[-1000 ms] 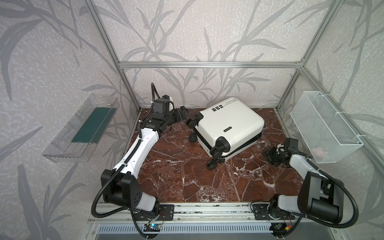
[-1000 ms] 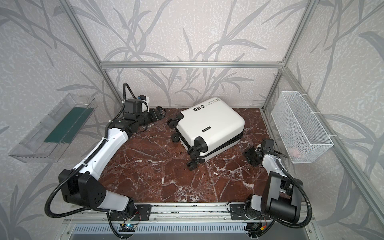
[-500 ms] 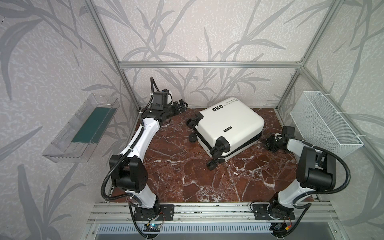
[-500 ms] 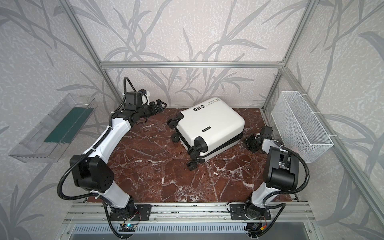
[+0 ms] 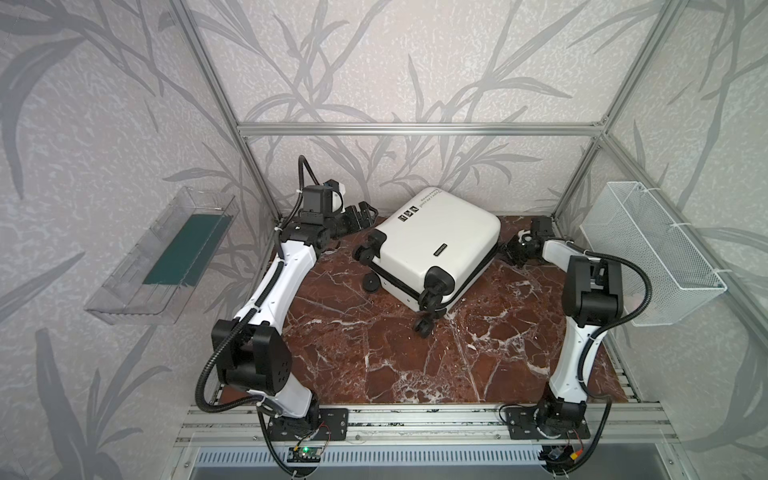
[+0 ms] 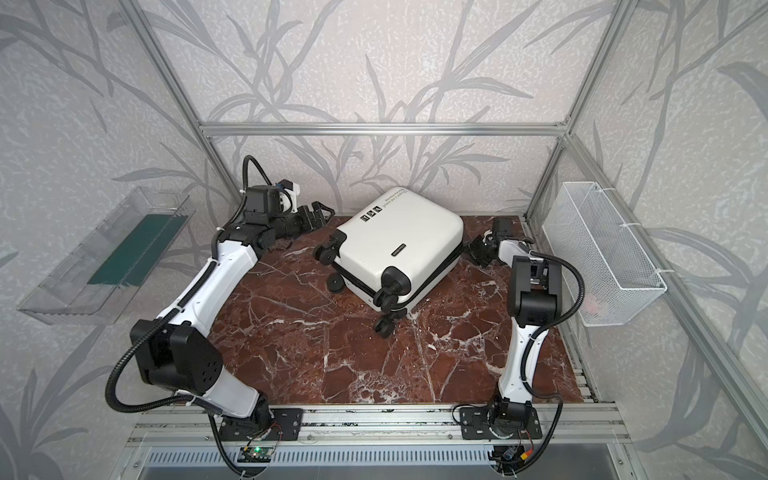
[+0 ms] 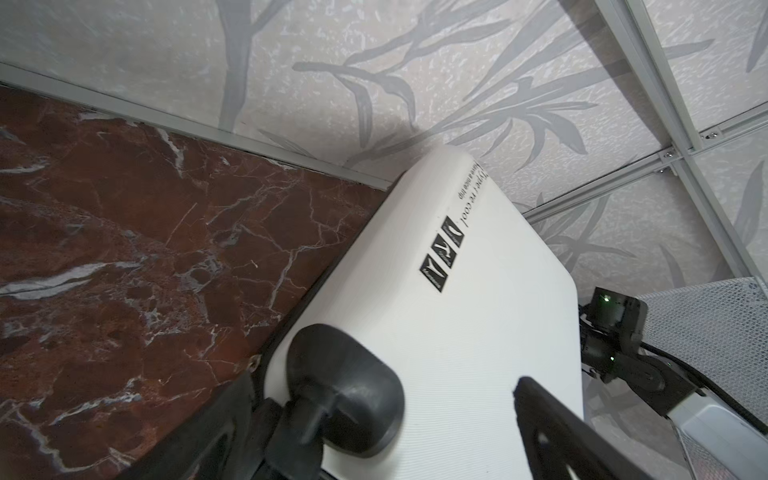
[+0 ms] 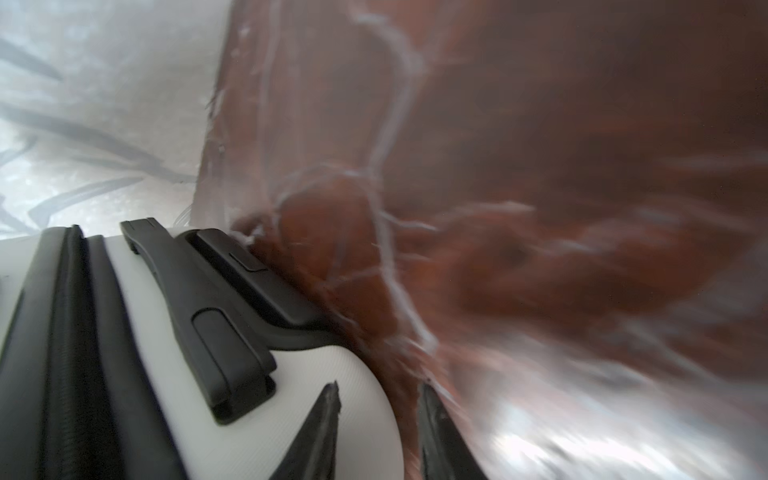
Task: Pack the luggage
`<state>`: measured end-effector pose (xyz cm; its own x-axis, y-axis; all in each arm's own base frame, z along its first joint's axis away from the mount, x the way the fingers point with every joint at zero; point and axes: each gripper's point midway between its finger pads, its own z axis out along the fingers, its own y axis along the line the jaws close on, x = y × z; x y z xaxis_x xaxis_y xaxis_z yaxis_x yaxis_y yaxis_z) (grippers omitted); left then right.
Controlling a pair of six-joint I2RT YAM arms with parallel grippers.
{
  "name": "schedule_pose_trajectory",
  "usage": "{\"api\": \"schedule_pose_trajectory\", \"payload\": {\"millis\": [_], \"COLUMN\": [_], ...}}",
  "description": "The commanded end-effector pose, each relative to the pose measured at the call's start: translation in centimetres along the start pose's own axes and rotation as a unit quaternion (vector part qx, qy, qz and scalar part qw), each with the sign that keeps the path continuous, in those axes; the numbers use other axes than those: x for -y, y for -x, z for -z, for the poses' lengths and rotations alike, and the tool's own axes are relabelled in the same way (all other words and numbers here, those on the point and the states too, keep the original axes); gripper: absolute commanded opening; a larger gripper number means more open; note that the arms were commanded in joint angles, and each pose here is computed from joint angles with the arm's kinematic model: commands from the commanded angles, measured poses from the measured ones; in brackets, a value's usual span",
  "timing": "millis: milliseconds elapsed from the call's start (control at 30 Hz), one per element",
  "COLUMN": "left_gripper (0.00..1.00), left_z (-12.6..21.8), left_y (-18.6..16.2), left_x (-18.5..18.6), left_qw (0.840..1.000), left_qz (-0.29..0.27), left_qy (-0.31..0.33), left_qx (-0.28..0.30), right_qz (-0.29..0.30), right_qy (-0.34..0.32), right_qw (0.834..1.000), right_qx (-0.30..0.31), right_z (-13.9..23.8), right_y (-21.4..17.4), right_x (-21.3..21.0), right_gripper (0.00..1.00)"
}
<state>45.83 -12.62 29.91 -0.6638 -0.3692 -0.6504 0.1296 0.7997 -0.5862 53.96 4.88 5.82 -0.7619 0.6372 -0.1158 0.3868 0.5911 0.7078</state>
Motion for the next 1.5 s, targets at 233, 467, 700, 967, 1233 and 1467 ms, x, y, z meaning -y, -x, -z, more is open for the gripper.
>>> {"api": "schedule_pose_trajectory", "payload": {"millis": [233, 467, 700, 967, 1233, 1467], "left_gripper": [0.99, 0.99, 0.99, 0.99, 0.99, 0.99], "left_z": [1.7, -0.2, -2.8, -4.0, -3.5, -3.0], "left_y": [2.5, 6.1, 4.9, 0.5, -2.8, -6.4], "left_x": [-0.9, -4.5, -6.0, -6.3, -5.3, -2.1], "left_qw": [0.998, 0.995, 0.998, 0.996, 0.993, 0.989], "left_qz": [-0.005, 0.026, 0.037, 0.066, 0.074, 0.068], "left_qy": [0.039, 0.077, 0.048, 0.005, -0.02, -0.052], "left_qx": [0.045, 0.054, -0.01, -0.061, -0.095, -0.117], "right_qz": [0.118, 0.137, 0.144, 0.168, 0.19, 0.211], "right_qy": [0.039, 0.029, 0.064, 0.077, 0.091, 0.093], "right_qw": [0.99, 0.989, 0.987, 0.983, 0.978, 0.973], "right_qx": [-0.07, -0.041, -0.024, -0.015, -0.004, 0.018], "right_z": [1.3, 7.4, 11.9, 15.3, 17.8, 19.6], "right_y": [-6.0, -9.4, -14.3, -18.1, -19.4, -19.6], "right_x": [-7.9, -6.7, -5.5, -4.2, -4.9, -5.7], "right_gripper": [0.52, 0.7, 0.74, 0.82, 0.85, 0.85]}}
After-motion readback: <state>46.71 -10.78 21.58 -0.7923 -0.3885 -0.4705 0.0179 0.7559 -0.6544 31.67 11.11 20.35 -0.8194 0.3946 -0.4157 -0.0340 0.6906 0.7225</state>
